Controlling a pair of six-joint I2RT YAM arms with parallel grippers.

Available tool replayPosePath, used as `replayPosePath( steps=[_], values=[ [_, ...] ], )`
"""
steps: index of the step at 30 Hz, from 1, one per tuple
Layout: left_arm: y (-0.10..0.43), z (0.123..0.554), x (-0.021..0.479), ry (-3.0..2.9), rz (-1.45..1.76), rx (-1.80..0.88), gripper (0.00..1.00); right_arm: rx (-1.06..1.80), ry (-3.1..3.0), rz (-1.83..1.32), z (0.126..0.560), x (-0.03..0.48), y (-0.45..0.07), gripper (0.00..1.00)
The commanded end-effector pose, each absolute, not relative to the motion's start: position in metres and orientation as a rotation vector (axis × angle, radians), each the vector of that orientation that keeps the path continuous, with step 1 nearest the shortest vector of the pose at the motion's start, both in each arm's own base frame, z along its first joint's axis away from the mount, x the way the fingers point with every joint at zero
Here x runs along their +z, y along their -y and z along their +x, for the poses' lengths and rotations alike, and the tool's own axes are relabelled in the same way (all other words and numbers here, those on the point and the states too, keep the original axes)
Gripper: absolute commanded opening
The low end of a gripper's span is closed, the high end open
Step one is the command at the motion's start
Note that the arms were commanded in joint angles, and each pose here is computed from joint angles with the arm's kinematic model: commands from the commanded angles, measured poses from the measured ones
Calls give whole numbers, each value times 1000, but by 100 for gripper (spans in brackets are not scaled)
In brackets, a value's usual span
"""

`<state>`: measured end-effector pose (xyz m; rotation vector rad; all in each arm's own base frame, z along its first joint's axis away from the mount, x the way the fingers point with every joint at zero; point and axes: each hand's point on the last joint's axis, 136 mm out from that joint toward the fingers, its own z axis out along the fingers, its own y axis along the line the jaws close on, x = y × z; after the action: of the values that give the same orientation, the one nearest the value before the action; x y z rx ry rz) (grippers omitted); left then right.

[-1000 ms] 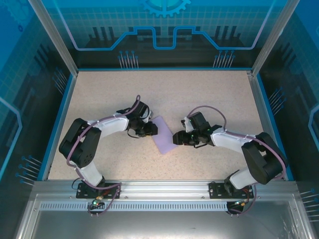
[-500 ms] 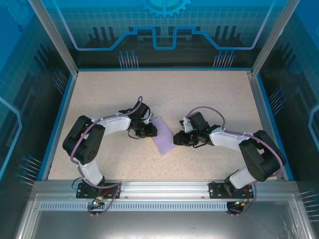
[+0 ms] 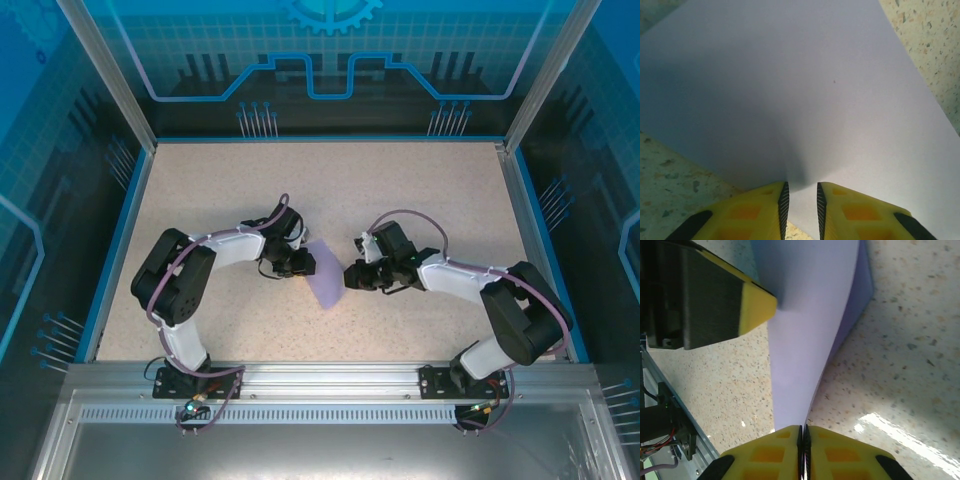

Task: Fold a paper plane with a square sheet of paper (pick it up from the middle)
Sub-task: Third fold the triangle at the center of the table.

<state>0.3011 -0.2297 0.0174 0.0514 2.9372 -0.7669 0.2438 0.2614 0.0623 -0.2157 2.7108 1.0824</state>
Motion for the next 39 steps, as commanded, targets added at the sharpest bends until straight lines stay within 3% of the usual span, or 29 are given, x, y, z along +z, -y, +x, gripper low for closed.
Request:
replayPosePath(
  steps=[1,20,39],
  values=[
    [230,301,15,-2955,82,-735,25,1109,-2681,-258,245,77,-275,12],
    [230,296,27,-2926,83,-773,25,1197,-2686,-291,259,63,-324,8],
    [219,316,40,-2885,55,-773,25,1134,-2744,-221,270,42,-331,9]
  ],
)
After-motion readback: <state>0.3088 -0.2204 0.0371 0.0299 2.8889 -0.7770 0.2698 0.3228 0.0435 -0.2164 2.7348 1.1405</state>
